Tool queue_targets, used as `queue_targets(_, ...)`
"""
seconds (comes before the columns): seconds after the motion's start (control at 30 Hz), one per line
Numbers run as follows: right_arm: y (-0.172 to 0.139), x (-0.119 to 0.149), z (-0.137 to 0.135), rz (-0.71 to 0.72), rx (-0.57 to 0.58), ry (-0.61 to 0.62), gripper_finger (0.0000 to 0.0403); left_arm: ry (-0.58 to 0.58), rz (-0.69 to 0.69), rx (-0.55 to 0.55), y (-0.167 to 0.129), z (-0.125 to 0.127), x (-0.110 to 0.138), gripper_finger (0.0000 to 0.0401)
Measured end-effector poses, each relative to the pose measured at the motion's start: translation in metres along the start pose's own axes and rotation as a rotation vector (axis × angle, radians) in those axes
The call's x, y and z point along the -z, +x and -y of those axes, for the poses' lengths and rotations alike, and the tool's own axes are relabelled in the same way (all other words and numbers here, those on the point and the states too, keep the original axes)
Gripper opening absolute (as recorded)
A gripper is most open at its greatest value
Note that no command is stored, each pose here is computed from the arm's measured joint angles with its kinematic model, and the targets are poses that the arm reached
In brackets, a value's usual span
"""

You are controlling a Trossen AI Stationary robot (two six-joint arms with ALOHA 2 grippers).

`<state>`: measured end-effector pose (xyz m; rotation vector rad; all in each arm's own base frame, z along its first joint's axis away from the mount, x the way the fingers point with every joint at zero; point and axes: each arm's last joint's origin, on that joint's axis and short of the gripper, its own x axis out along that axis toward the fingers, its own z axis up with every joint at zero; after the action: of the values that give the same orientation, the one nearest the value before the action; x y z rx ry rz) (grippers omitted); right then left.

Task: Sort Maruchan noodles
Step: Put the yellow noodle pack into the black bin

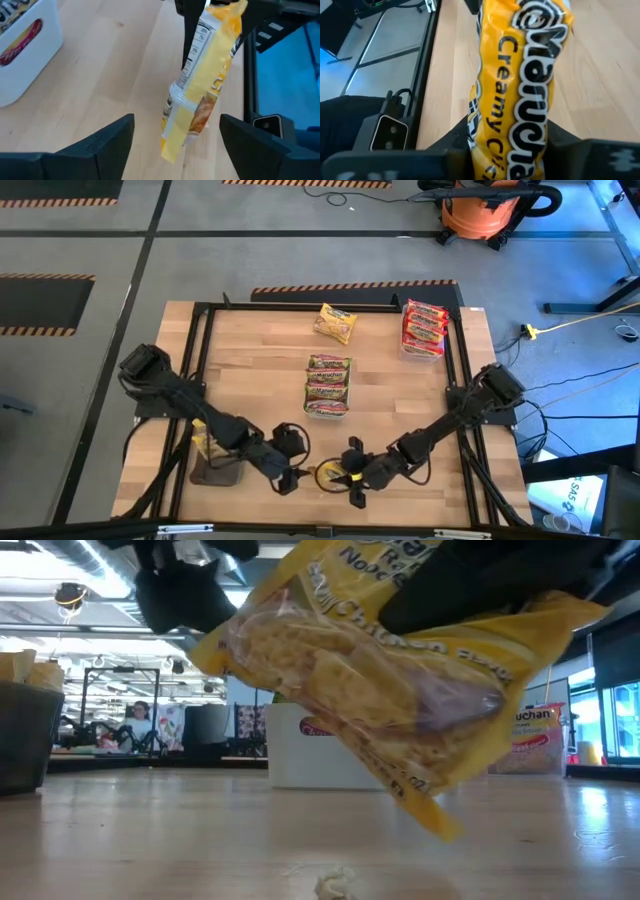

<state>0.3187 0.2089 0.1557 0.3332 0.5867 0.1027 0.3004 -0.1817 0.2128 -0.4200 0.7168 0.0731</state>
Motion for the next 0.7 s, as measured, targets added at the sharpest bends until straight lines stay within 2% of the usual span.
queue_targets(0.2, -0.001, 0.001, -0.002, 0.009, 0.009, -0.022, 0.0098, -0.001, 0.045, 0.015, 0.009, 0.0, -0.004, 0.0292)
queue_targets(0.5, -0.001, 0.001, -0.002, 0.016, 0.015, -0.028, 0.0098, 0.001, 0.038, 0.011, 0.016, -0.001, -0.001, 0.029)
queue_targets(0.7, -0.001, -0.004, -0.004, 0.055, -0.01, -0.035, 0.0098, 0.052, 0.067, 0.047, 0.015, 0.002, -0.005, 0.029)
